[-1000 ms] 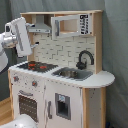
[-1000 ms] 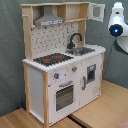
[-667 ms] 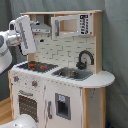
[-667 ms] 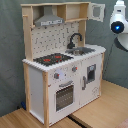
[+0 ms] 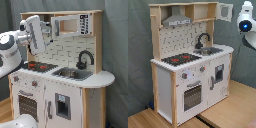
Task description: Play with the kitchen
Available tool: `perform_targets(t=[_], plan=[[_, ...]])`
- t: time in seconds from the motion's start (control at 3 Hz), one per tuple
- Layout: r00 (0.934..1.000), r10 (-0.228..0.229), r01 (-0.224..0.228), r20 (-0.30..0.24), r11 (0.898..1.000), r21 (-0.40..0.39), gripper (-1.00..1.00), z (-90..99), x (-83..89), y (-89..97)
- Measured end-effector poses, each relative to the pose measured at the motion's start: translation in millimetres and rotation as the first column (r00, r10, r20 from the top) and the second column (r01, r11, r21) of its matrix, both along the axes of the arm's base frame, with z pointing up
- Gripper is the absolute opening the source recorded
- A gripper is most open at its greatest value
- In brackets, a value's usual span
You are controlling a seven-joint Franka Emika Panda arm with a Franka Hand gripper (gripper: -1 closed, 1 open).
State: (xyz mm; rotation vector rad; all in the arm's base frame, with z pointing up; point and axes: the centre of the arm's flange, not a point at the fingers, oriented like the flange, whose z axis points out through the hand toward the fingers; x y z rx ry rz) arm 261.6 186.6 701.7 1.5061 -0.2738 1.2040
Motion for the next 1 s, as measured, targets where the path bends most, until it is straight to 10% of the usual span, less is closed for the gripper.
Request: perform_targets(t=[1.0], plan=[[0.9932, 0.115, -0.114, -0.02, 0.993, 0.034, 1.0, 0.2, 47.3, -29.0]])
